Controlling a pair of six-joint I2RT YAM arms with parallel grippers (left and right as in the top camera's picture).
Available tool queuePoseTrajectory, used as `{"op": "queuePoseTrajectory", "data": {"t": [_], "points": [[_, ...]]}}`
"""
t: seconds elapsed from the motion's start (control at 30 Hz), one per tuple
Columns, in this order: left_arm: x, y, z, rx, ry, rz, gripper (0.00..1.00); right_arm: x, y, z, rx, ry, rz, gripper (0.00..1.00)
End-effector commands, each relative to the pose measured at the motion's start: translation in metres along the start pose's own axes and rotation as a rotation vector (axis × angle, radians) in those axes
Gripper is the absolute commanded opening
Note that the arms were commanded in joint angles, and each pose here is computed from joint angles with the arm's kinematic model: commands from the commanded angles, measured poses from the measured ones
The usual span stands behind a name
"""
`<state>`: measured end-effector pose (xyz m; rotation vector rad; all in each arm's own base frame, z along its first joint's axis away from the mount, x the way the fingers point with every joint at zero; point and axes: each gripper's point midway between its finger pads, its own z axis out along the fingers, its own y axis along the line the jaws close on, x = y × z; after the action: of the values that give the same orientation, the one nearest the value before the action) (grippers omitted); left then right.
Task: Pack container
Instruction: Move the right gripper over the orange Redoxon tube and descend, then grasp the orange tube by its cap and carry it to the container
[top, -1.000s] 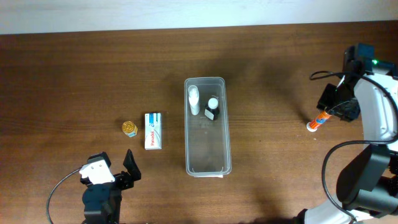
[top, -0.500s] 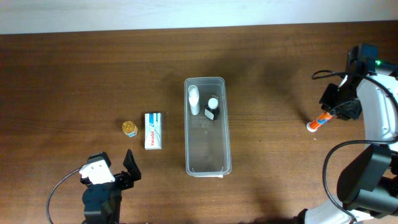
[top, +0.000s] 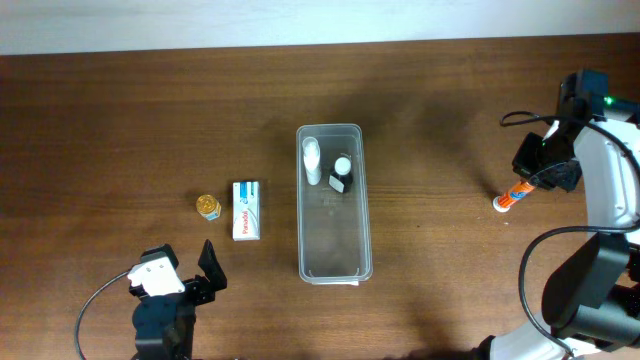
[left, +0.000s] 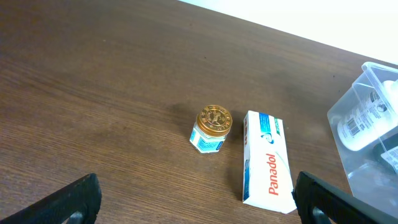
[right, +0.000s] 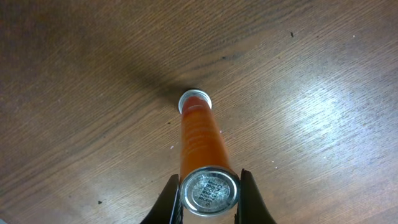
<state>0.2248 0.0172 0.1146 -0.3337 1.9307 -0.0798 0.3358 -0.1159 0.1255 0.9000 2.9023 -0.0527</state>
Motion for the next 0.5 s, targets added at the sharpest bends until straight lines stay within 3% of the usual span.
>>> {"op": "queuePoseTrajectory", "data": {"t": [0.0, 0.23, 0.47], "points": [[0.000, 0.000, 0.000, 0.004, -0.003, -0.001, 0.99, 0.003, 0.003, 0.002, -0.026, 0.016, 0.005, 0.08], [0.000, 0.000, 0.000, 0.004, -0.003, -0.001, 0.99, -0.001, 0.005, -0.017, -0.036, 0.003, 0.004, 0.07], [0.000, 0.000, 0.000, 0.004, -0.003, -0.001, 0.99, -0.001, 0.031, -0.068, -0.109, -0.056, -0.072, 0.04]]}}
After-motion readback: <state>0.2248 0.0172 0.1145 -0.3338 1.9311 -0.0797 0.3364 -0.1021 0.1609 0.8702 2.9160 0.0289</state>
